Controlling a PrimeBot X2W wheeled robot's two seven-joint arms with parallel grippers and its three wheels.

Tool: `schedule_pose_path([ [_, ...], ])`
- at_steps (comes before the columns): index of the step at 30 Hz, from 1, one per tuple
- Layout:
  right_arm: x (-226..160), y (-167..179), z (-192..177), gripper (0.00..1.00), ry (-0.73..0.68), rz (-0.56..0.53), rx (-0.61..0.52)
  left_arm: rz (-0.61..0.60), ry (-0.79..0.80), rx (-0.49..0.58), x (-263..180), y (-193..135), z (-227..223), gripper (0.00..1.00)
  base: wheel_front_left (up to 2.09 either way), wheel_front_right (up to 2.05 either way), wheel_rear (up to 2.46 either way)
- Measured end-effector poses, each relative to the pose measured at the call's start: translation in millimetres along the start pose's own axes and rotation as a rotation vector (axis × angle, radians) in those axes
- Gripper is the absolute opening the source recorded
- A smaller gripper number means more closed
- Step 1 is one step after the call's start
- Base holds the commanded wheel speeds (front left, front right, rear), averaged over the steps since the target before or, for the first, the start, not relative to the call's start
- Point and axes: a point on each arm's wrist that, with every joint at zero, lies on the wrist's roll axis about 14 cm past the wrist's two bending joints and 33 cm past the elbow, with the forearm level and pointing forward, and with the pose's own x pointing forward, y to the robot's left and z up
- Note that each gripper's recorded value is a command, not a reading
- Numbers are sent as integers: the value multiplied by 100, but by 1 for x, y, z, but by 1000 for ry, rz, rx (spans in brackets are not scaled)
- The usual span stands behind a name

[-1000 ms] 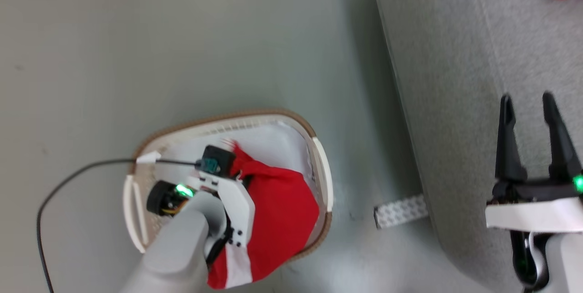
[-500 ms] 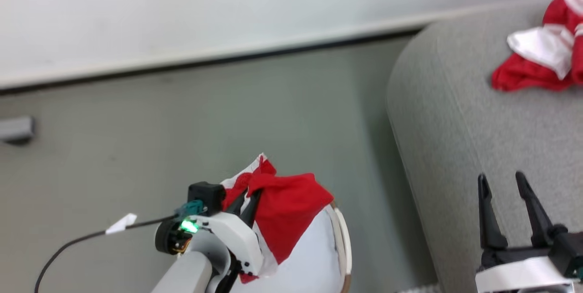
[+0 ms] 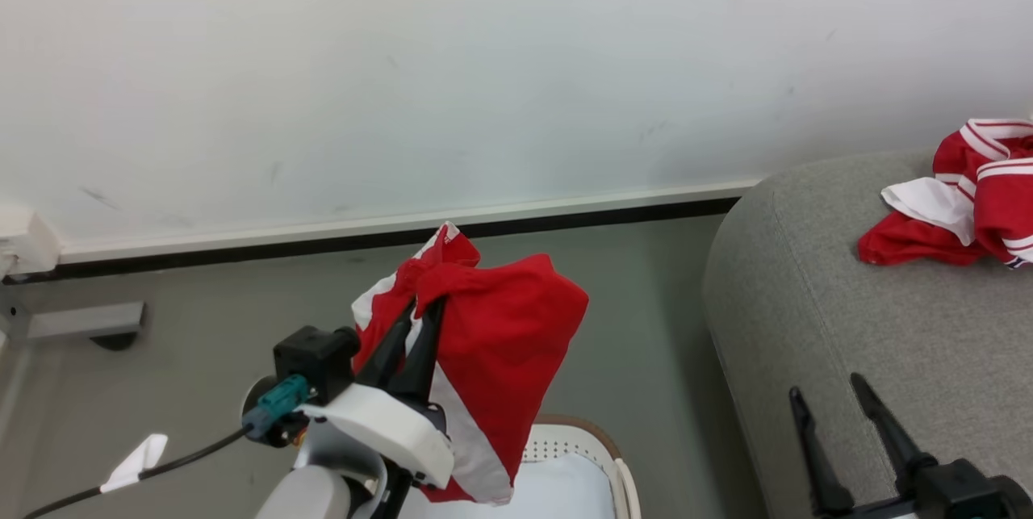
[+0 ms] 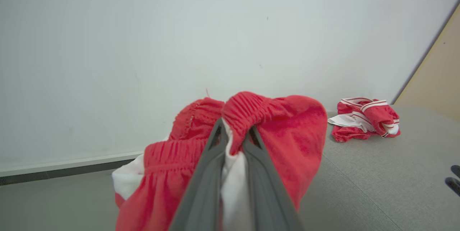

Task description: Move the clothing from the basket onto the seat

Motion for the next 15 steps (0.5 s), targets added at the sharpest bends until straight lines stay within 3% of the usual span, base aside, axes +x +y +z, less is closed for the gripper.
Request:
schedule_pose_path([
  [9,-10,47,-5,100,26,177,46,-39,-43,23,-11,-14,26,0,0,0,0],
  [15,-15,76,-3,100,67,391,22,-86,-44,28,-12,-27,29,0,0,0,0],
])
